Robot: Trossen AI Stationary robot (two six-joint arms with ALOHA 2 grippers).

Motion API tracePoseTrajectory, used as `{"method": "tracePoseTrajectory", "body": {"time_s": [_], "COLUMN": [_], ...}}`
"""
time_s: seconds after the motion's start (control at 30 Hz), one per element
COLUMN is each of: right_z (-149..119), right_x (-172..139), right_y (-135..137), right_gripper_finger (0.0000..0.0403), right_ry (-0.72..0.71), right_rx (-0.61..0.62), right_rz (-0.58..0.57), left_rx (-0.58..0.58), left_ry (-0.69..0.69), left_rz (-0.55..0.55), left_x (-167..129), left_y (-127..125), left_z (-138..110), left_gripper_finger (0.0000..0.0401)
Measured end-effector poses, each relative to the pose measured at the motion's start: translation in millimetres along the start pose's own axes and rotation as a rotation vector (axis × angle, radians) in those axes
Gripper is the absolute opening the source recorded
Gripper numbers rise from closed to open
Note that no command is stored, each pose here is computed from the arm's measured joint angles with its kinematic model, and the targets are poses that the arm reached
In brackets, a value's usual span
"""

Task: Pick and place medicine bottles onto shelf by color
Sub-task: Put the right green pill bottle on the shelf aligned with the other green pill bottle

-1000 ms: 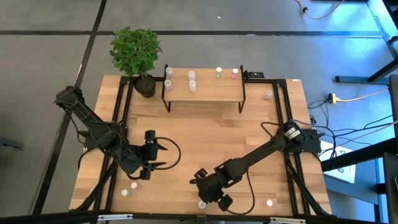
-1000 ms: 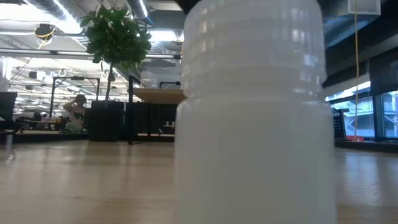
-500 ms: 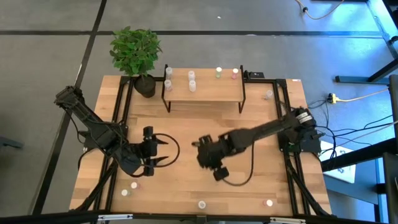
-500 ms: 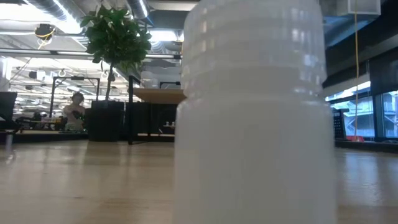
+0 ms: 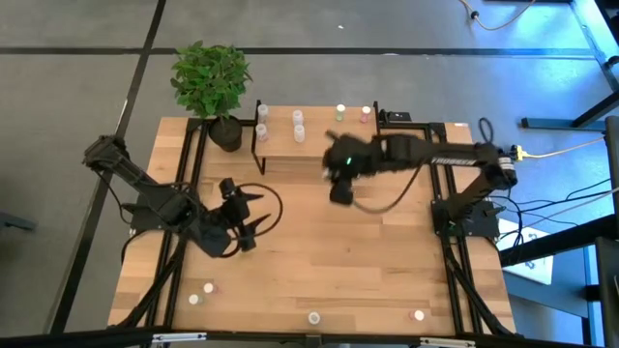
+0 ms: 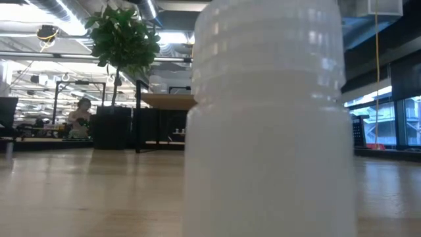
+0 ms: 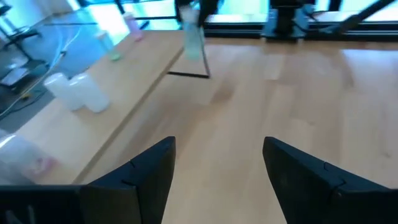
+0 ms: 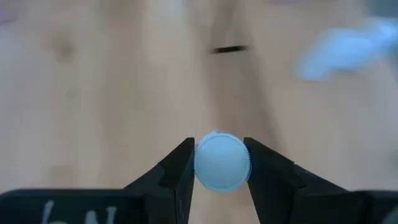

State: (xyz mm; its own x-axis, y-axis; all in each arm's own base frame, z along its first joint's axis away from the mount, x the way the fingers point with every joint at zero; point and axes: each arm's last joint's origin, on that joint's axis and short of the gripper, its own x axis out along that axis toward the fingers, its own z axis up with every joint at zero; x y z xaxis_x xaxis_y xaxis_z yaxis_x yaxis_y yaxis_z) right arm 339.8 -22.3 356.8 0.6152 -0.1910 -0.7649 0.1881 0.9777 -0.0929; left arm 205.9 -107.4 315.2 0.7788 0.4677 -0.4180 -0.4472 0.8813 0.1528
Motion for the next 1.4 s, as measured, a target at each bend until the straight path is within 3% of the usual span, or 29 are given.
{"method": "tracePoseTrajectory", "body": {"time_s": [0.2, 0.47, 0.53, 1.07, 1.4], "right_z": [-3, -14, -16, -18, -19], "right_x": [-11, -4, -1, 48, 56], "right_y": [-57, -118, -128, -143, -145], "right_gripper_finger": [0.0129, 0.0129, 0.0129, 0.0129, 0.0129], "right_ry": [-0.016, 0.030, 0.038, 0.098, 0.115], "right_rx": [0.178, 0.302, 0.322, 0.324, 0.343], "right_rz": [-0.144, -0.246, -0.227, -0.195, -0.227], "left_rx": [-0.045, -0.066, -0.068, -0.068, -0.065], "left_ry": [0.009, 0.001, 0.002, 0.000, -0.029], "left_rz": [0.079, 0.168, 0.181, 0.216, 0.279], "left_x": [16, 33, 35, 38, 38], "left_y": [13, 28, 30, 34, 36], "left_z": [6, 14, 15, 16, 17], "left_gripper_finger": [0.0237, 0.0237, 0.0237, 0.0237, 0.0237]}}
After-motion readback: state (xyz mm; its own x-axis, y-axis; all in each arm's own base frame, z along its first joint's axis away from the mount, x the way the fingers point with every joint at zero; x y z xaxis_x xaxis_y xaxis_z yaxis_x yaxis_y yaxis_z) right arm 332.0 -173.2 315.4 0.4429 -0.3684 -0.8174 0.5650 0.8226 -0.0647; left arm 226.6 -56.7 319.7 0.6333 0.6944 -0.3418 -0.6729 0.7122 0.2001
